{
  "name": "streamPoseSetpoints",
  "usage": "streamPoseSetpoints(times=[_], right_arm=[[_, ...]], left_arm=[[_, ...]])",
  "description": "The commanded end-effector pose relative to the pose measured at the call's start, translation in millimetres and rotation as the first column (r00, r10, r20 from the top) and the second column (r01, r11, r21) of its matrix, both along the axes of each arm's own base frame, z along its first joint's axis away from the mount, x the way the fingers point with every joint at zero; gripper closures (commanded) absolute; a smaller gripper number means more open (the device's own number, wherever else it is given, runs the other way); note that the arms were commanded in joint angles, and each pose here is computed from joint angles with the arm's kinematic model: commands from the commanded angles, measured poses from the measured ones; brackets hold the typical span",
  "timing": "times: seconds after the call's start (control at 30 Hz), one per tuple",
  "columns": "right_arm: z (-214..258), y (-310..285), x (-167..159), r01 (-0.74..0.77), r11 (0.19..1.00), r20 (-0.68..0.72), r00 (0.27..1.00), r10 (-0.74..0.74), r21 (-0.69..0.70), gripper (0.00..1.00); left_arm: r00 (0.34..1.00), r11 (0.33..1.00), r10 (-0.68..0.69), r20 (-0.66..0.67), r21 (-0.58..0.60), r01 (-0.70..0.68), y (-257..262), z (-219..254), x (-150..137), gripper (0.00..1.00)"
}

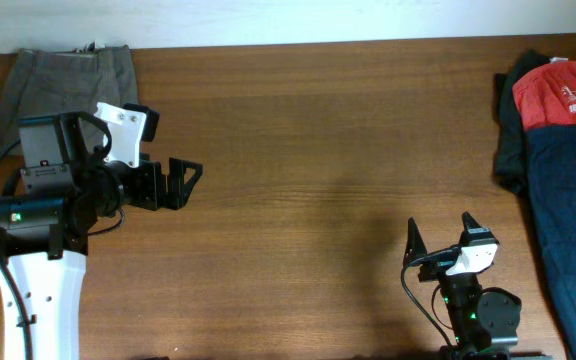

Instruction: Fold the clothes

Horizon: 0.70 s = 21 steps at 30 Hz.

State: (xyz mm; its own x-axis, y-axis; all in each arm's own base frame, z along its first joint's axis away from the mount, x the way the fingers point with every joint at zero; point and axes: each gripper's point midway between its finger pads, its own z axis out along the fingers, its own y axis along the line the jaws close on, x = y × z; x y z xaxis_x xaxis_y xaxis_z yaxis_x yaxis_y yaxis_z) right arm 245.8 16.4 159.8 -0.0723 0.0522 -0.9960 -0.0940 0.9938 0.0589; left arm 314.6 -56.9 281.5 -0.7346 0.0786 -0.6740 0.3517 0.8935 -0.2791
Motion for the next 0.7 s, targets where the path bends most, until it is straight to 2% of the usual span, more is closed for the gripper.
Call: streamPoseSetpoints(times=[0.0,0.27,0.4,0.47,0.67], right_arm=[[-1.8,-1.3,-0.3,0.01,1.0,-0.003,1.0,-0.01,0.007,0.01],[-1.8,-1.3,-0.3,0.01,1.0,-0.003,1.0,-0.01,0.007,0.01],[-1.8,-1.3,-0.3,0.01,1.0,-0.003,1.0,-0.01,0.007,0.01],[-1.8,-1.3,-0.3,0.01,1.0,-0.003,1.0,-0.01,0.007,0.01],[-1.8,-1.3,-0.3,0.01,1.0,-0.003,1.0,-0.01,0.007,0.01]], left_arm=[[1.0,1.0,-0.026,0.008,0.001,0.026,-3.2,-0.4,-0.3,0.01],[1.0,1.0,-0.026,0.008,0.001,0.026,-3.2,-0.4,-0.3,0.01],[1.0,0.998,0.022,-0.002,0.061,-0.022,8.7,-5.8,1.7,0.01],[0.998,0.998,0.054,-0.043,0.018,-0.053,6.2,-6.9,-3.5,0.01],[0.997,0.995,0.072,0.011,0.066,-0.073,8.4,-12.8,-22.4,0.01]])
